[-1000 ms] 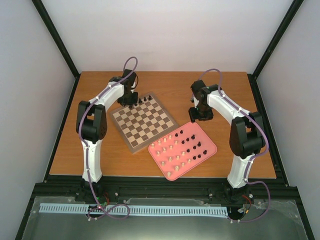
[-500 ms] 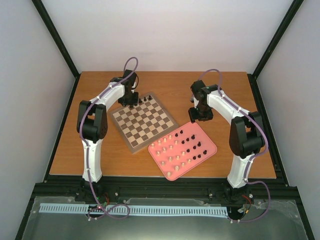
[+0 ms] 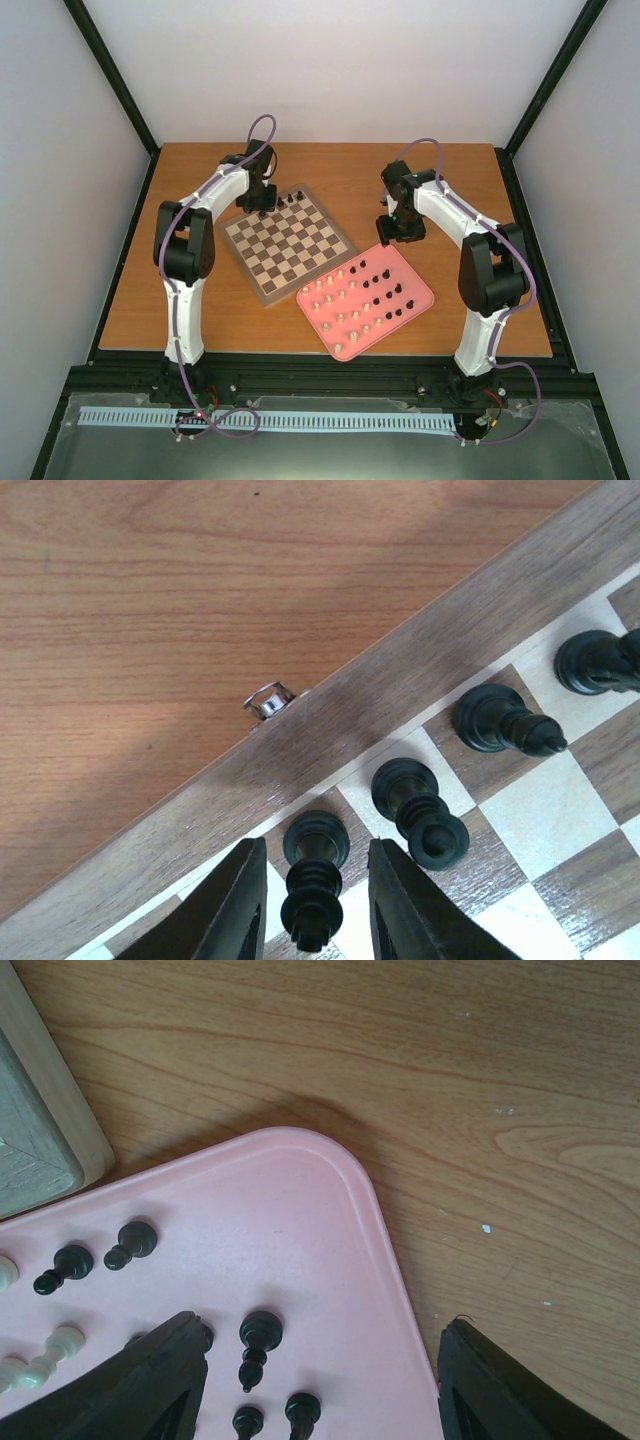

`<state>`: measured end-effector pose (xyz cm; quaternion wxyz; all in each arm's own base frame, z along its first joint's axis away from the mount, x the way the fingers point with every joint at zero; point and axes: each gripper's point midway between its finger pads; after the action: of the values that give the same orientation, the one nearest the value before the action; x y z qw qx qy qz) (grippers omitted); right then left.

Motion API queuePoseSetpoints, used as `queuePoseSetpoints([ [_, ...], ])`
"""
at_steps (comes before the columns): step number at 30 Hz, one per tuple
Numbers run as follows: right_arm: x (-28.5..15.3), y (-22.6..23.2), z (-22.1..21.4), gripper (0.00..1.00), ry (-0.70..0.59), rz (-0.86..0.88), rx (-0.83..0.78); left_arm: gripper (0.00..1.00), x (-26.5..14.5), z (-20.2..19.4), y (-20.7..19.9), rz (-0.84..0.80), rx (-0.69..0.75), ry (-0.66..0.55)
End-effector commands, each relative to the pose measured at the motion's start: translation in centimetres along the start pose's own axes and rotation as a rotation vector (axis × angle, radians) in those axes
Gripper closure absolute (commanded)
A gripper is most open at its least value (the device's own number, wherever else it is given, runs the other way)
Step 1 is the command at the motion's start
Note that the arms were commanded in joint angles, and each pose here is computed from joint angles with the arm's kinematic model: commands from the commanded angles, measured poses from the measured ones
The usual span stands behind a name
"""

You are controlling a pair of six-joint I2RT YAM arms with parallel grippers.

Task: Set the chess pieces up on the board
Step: Place the chess piece on the chessboard.

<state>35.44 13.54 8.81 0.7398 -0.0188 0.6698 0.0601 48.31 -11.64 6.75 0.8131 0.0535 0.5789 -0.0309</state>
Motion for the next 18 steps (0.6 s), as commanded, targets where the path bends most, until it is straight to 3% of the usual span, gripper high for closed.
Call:
queuePoseSetpoints([
  [1, 0.1, -0.2, 0.3, 0.36, -0.002, 0.006, -0.001, 0.68, -3.6, 1.7, 0.1, -0.020, -0.001, -0.074],
  [5, -0.1, -0.2, 0.4, 0.34, -0.007, 0.006, 0.000, 0.61, -4.8, 2.0, 0.1, -0.024, 0.000, -0.090],
  [7, -0.3, -0.2, 0.5, 0.33, -0.012, 0.005, 0.001, 0.52, -5.6, 2.0, 0.2, -0.025, 0.000, -0.095],
  [15, -1.8, -0.7, 1.3, 0.12, -0.067, -0.022, 0.003, 0.20, -11.0, 1.6, 0.7, -0.035, 0.005, -0.156],
  [17, -2.1, -0.8, 1.3, 0.01, -0.073, -0.028, 0.009, 0.18, -12.4, 1.2, 0.1, -0.059, 0.013, -0.172],
  [18, -2.1, -0.8, 1.3, 0.00, -0.077, -0.029, 0.012, 0.18, -13.2, 1.0, -0.5, -0.070, 0.028, -0.180],
])
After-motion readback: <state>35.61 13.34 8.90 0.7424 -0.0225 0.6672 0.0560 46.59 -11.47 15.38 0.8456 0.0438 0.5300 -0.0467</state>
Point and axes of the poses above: each gripper's point midway between its finger pads, its own x axis out along the fingers, its own y axis along the line the jaws close on, z = x × y, and after that the axes turned 6 degrees about x, right-handed
